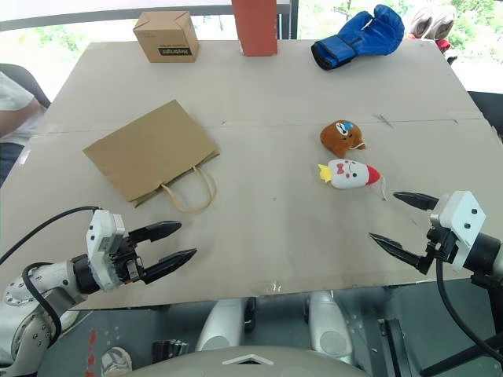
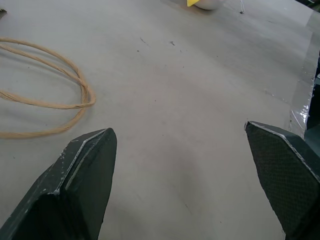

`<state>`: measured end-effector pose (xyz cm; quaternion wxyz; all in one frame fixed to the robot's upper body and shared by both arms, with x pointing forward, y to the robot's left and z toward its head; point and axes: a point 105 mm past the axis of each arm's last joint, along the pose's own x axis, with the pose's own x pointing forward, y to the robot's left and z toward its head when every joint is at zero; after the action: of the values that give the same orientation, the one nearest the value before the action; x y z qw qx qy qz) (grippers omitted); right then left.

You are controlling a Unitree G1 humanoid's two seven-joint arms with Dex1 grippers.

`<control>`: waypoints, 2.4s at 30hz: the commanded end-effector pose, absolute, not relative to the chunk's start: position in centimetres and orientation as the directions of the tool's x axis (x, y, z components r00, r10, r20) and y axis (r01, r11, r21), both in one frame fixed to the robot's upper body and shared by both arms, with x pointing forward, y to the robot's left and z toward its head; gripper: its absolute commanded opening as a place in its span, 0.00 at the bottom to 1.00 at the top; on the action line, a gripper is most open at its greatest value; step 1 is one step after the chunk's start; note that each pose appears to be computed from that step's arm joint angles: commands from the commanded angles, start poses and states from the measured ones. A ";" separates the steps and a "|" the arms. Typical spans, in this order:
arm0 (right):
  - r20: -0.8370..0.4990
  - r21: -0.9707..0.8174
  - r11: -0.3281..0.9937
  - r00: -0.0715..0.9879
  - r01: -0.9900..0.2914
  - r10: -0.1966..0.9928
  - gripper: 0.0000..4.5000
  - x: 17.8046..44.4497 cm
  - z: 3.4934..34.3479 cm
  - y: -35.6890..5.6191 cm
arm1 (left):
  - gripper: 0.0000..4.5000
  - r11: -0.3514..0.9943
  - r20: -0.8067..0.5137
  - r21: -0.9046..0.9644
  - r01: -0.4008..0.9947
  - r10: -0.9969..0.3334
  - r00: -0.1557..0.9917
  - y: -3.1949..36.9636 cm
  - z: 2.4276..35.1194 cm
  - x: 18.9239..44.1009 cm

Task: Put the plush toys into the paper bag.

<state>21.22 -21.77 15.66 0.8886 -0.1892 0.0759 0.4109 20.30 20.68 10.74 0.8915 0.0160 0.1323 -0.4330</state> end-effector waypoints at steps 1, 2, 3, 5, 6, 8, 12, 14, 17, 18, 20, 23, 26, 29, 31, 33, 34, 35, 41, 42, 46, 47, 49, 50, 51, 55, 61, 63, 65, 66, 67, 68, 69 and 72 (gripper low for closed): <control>-0.262 -0.283 0.566 0.631 -0.774 0.730 1.00 21.1 16.5 -21.0 | 0.99 0.650 -0.186 0.039 0.759 -0.742 0.644 21.4 12.4 21.8; -0.248 -0.283 0.558 0.622 -0.780 0.743 1.00 21.1 16.7 -20.5 | 0.99 0.671 -0.151 0.101 0.734 -0.719 0.678 22.2 13.2 22.9; -0.237 -0.284 0.553 0.616 -0.783 0.751 1.00 21.1 16.9 -20.0 | 0.99 0.690 -0.121 0.157 0.707 -0.697 0.707 23.1 13.8 23.8; -0.218 -0.289 0.551 0.614 -0.783 0.759 1.00 21.2 16.8 -19.3 | 0.99 0.710 -0.089 0.239 0.663 -0.664 0.743 24.7 15.0 25.1; -0.209 -0.285 0.550 0.610 -0.785 0.764 1.00 21.2 16.8 -18.8 | 0.99 0.695 -0.091 0.294 0.656 -0.663 0.743 25.3 15.4 25.4; -0.196 -0.271 0.539 0.594 -0.798 0.780 1.00 21.0 16.5 -17.9 | 0.99 0.662 -0.102 0.388 0.642 -0.661 0.743 26.2 15.8 25.9; -0.158 -0.258 0.538 0.585 -0.802 0.796 1.00 20.9 16.2 -16.4 | 0.99 0.543 -0.193 0.572 0.615 -0.640 0.744 27.9 15.5 27.2; -0.150 -0.258 0.540 0.585 -0.801 0.797 1.00 20.9 16.1 -15.9 | 0.99 0.458 -0.240 0.632 0.625 -0.651 0.720 27.7 15.0 27.6; -0.143 -0.265 0.543 0.590 -0.797 0.795 1.00 21.0 16.2 -15.5 | 0.99 0.364 -0.273 0.699 0.615 -0.659 0.701 27.2 14.4 28.6; -0.140 -0.266 0.546 0.592 -0.795 0.794 1.00 21.0 16.3 -15.4 | 0.99 0.341 -0.280 0.713 0.612 -0.662 0.695 27.0 14.2 28.9; -0.135 -0.269 0.550 0.596 -0.791 0.791 1.00 21.0 16.4 -15.2 | 0.99 0.303 -0.286 0.731 0.611 -0.677 0.678 26.4 13.9 29.3; -0.131 -0.279 0.557 0.606 -0.782 0.785 1.00 21.0 16.6 -14.9 | 0.99 0.306 -0.266 0.730 0.611 -0.697 0.666 25.3 13.8 30.3; -0.120 -0.332 0.579 0.643 -0.744 0.757 1.00 21.3 16.9 -14.6 | 0.70 0.288 -0.261 0.727 0.624 -0.725 0.638 24.1 13.5 30.7; -0.115 -0.361 0.597 0.670 -0.716 0.733 1.00 21.6 16.9 -14.5 | 0.41 0.283 -0.251 0.716 0.638 -0.749 0.613 23.3 13.5 30.6; -0.120 -0.363 0.603 0.678 -0.710 0.725 1.00 21.7 16.8 -14.4 | 0.14 0.284 -0.244 0.711 0.643 -0.759 0.604 23.0 13.5 30.5; -0.145 -0.408 0.620 0.718 -0.670 0.681 1.00 22.2 16.4 -14.4 | 0.02 0.325 -0.192 0.677 0.661 -0.788 0.585 22.2 14.1 30.4; -0.150 -0.422 0.624 0.729 -0.658 0.667 1.00 22.4 16.3 -14.4 | 0.02 0.336 -0.178 0.665 0.667 -0.796 0.578 22.0 14.3 30.3; -0.137 -0.378 0.635 0.719 -0.673 0.681 0.94 22.9 16.2 -13.8 | 0.01 0.422 -0.092 0.624 0.657 -0.796 0.598 21.7 15.7 30.8; -0.073 -0.283 0.605 0.645 -0.744 0.760 0.41 27.7 14.8 -7.5 | 0.00 0.530 0.102 0.483 0.697 -0.825 0.556 18.4 19.4 31.0; -0.067 -0.288 0.591 0.631 -0.754 0.773 0.31 28.4 14.5 -6.5 | 0.00 0.517 0.107 0.476 0.711 -0.837 0.537 17.7 19.6 30.8; -0.048 -0.323 0.529 0.572 -0.785 0.819 0.01 31.1 13.9 -3.2 | 0.00 0.454 0.156 0.435 0.777 -0.888 0.432 14.0 20.7 29.7; -0.043 -0.329 0.522 0.565 -0.786 0.824 0.01 31.5 13.9 -2.8 | 0.00 0.446 0.161 0.430 0.785 -0.893 0.420 13.5 20.9 29.5; -0.024 -0.320 0.510 0.545 -0.799 0.838 0.01 32.7 14.2 -1.7 | 0.00 0.435 0.194 0.400 0.807 -0.900 0.389 12.2 21.5 29.1; -0.017 -0.318 0.501 0.534 -0.805 0.846 0.01 33.1 14.3 -1.1 | 0.00 0.418 0.198 0.393 0.819 -0.908 0.368 11.7 21.6 28.8; -0.013 -0.309 0.485 0.513 -0.818 0.858 0.01 33.4 14.3 -0.5 | 0.00 0.406 0.204 0.388 0.828 -0.913 0.352 11.2 21.7 28.6; -0.059 -0.216 0.413 0.434 -0.885 0.899 0.01 33.6 12.5 1.7 | 0.00 0.407 0.248 0.370 0.835 -0.910 0.333 9.9 22.3 28.5; -0.128 -0.156 0.396 0.416 -0.905 0.900 0.01 33.5 9.2 3.4 | 0.00 0.458 0.292 0.343 0.820 -0.882 0.370 9.9 23.0 29.1; -0.155 -0.150 0.420 0.441 -0.895 0.884 0.01 33.5 8.2 3.5 | 0.00 0.527 0.316 0.325 0.786 -0.843 0.435 10.9 23.7 30.3; -0.169 -0.153 0.458 0.480 -0.875 0.861 0.01 33.7 7.6 3.6 | 0.00 0.586 0.330 0.326 0.742 -0.806 0.491 11.9 24.4 31.4; -0.167 -0.153 0.468 0.489 -0.871 0.856 0.01 33.7 7.6 3.7 | 0.00 0.612 0.332 0.319 0.724 -0.788 0.519 12.3 24.6 31.9; -0.162 -0.148 0.498 0.517 -0.855 0.840 0.01 33.9 7.7 4.0 | 0.00 0.644 0.339 0.318 0.696 -0.763 0.551 12.9 25.1 32.6; -0.163 -0.144 0.519 0.538 -0.842 0.827 0.01 34.1 7.7 4.3 | 0.00 0.677 0.351 0.315 0.665 -0.734 0.581 13.5 25.6 33.2; -0.164 -0.142 0.534 0.552 -0.833 0.817 0.01 34.3 7.7 4.5 | 0.00 0.698 0.360 0.312 0.644 -0.714 0.600 13.9 26.0 33.6; -0.182 -0.161 0.590 0.611 -0.791 0.770 0.01 35.2 7.4 5.1 | 0.00 0.752 0.383 0.309 0.583 -0.659 0.647 15.1 27.1 34.6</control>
<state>34.54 5.32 8.48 0.8788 -0.1028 0.0253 0.4653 34.42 14.17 25.41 0.9001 0.0686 -0.2194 -0.3701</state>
